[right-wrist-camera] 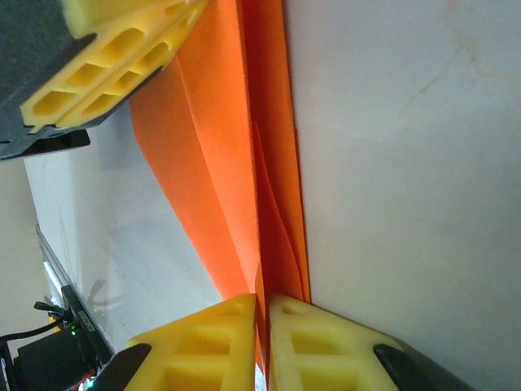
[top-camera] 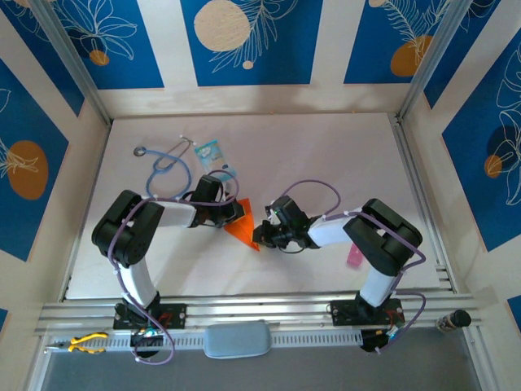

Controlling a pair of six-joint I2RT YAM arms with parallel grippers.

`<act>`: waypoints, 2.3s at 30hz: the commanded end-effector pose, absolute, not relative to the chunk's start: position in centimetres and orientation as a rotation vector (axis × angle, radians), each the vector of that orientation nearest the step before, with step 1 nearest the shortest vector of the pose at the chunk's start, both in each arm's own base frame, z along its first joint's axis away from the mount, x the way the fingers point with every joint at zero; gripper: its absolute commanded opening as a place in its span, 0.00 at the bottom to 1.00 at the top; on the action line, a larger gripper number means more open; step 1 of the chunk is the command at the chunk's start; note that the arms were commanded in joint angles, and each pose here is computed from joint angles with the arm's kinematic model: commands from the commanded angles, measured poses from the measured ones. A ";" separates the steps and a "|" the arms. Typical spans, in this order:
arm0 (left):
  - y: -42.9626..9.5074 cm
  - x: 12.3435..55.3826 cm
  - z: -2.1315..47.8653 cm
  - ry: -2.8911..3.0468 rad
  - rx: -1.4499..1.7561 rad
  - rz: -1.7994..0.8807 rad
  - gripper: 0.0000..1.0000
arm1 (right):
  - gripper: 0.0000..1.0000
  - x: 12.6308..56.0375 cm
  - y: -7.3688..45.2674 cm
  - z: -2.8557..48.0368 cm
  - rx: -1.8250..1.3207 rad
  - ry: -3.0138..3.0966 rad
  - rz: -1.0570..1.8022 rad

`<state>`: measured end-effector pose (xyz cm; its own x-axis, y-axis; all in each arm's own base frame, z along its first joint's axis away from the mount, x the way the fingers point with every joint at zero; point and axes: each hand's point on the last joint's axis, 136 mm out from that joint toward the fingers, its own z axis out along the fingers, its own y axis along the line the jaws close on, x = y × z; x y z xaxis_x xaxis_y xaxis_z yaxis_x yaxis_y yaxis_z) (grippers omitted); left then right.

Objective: Fold a paper plane with a square sheet of paper (pick it up from the middle)
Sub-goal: Fourth fold the wing at the center of the table.

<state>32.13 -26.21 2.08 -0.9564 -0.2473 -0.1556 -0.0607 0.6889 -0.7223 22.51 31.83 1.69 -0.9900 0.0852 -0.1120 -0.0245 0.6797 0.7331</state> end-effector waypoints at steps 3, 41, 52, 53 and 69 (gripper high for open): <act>-25.5 30.6 -0.2 2.763 -0.256 -1.045 0.00 | 0.09 19.5 30.5 -0.2 0.042 2.887 1.162; -25.5 30.5 -0.1 2.762 -0.260 -1.042 0.00 | 0.09 17.6 28.9 -1.2 -0.060 2.992 1.002; -25.3 30.4 -0.2 2.762 -0.262 -1.038 0.00 | 0.12 17.2 28.5 -0.7 -0.096 2.990 0.974; -25.3 30.4 -0.2 2.762 -0.263 -1.035 0.00 | 0.11 17.2 28.4 -0.7 -0.097 2.995 0.971; -25.1 30.3 -0.4 2.768 -0.271 -1.024 0.00 | 0.06 16.8 28.4 -0.6 -0.129 2.995 0.976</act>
<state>31.76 -26.36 2.01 -0.9607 -0.2378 -0.1433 -0.0625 0.6881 -0.7229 19.68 30.37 1.43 -0.9923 -0.0411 -0.1167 -0.1081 0.7473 0.6556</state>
